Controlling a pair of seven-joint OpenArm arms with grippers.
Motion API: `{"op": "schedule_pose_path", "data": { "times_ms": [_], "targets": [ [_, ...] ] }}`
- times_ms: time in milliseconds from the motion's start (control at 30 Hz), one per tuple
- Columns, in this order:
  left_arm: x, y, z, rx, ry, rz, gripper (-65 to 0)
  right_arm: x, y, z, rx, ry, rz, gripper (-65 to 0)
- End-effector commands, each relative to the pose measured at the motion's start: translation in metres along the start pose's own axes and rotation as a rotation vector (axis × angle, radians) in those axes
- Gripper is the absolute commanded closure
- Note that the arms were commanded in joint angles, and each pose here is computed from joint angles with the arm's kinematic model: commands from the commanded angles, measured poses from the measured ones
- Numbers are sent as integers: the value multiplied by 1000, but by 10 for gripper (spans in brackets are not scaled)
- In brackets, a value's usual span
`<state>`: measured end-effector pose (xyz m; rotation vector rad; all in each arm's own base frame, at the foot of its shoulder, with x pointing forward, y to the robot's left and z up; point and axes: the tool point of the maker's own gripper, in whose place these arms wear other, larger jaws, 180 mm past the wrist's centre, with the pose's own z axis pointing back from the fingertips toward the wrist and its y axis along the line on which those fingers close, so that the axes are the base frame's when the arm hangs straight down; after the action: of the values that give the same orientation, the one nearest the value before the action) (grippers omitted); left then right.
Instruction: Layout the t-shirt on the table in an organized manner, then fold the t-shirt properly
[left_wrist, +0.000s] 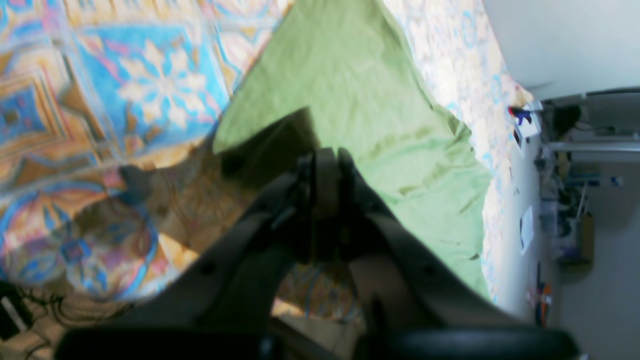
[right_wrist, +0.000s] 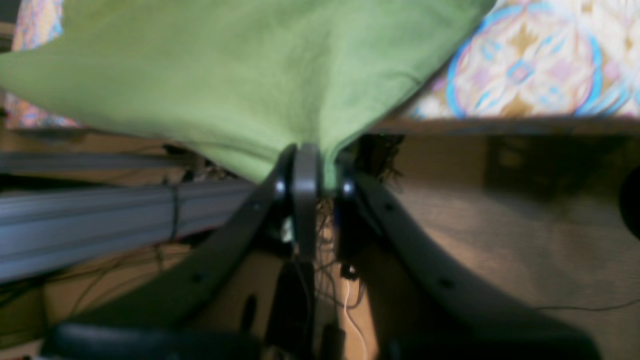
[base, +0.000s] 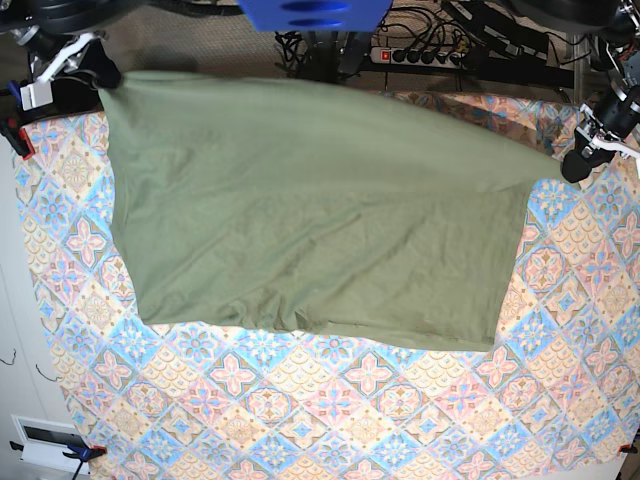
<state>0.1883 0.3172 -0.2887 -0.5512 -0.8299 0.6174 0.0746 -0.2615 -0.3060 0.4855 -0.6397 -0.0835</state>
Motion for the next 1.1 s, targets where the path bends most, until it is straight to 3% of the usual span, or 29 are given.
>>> {"op": "schedule_pose_path", "data": {
  "times_ms": [0,167,367,467,567,667,800,967,1067],
  "targets": [
    [18,-10,6,-23,-34,-41,0,14,4,6,11,-42,31,-50],
    [38,-20,3,-56,-96,-56,0,32,-9,18,-48,-110,48,-50],
    [81,-54,-8,-146,-223,-99,0,85,-13,9,-53,-253,143,-49],
    [113,-84,-20,-203,-312,-148,0,131,-16,-1,-77,-345,233,-49],
    [136,-117,-46,-284,-344,-157,0,173,-18,-28,-66,-377,292,-49],
    [165,-150,-68,-339,-373,-173,0,214,-20,-69,3,-377,287,-49],
    [202,-184,-92,-384,-390,-167,0,284,-16,-94,60,-423,289,-49],
    [261,-216,-120,-420,-421,-60,0,399,14,-98,103,-513,340,-49],
    [303,-246,-126,-460,-474,-1,0,469,57,-84,125,-591,425,-49]
  ]
}}
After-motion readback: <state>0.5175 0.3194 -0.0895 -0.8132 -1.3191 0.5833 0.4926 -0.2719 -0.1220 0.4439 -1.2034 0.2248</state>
